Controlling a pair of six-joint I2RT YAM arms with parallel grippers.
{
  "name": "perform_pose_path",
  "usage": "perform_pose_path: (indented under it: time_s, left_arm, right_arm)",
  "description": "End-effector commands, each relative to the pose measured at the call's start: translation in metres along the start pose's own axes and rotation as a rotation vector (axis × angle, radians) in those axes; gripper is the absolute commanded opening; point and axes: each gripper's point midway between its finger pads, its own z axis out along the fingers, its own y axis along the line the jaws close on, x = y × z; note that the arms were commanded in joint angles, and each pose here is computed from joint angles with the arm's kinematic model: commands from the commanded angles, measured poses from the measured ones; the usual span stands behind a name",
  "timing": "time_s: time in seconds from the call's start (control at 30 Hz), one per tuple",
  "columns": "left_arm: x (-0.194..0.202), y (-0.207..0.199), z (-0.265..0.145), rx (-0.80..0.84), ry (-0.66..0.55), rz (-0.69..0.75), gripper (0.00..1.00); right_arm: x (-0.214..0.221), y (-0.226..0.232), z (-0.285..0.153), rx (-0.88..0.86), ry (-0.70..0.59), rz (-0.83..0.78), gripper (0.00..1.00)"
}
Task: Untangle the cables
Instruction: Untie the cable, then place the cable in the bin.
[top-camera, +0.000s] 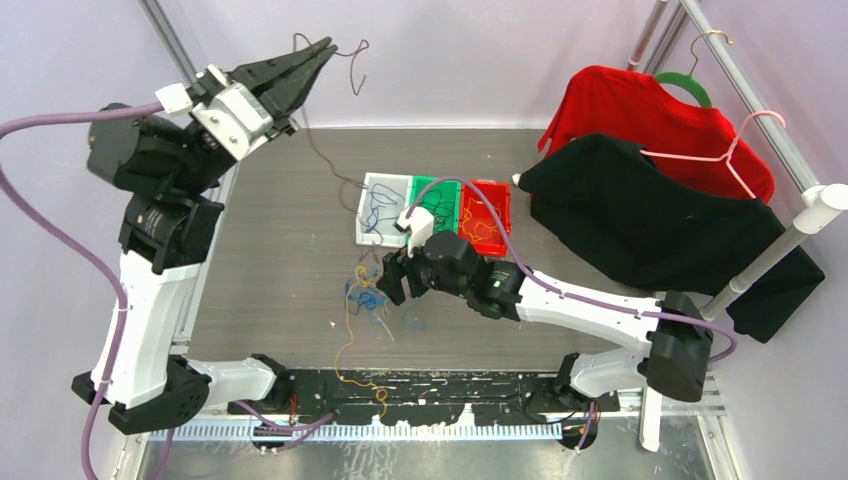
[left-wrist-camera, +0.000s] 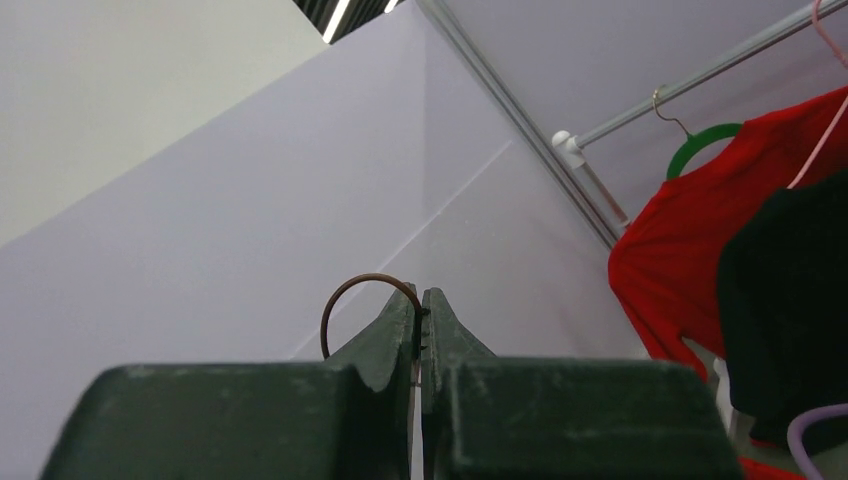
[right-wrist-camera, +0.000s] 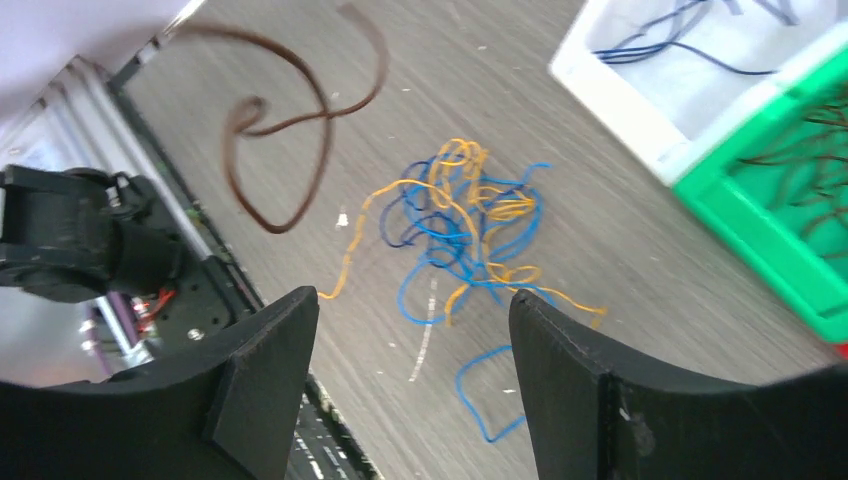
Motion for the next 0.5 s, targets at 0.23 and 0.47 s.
perform_pose_path:
  time_s: [0.23, 0.47]
  left_arm:
    - [0.090, -0.035, 0.036, 0.008, 0.126, -0.181, 0.00]
    - [0.138, -0.059, 0.072, 0.018, 0.169, -0.232, 0.00]
  right_arm:
    - [-0.054, -0.127, -0.088, 0.568, -0.380, 0.167, 0.61]
    - [-0.030, -0.170, -0.112, 0.703, -0.395, 0.247, 0.61]
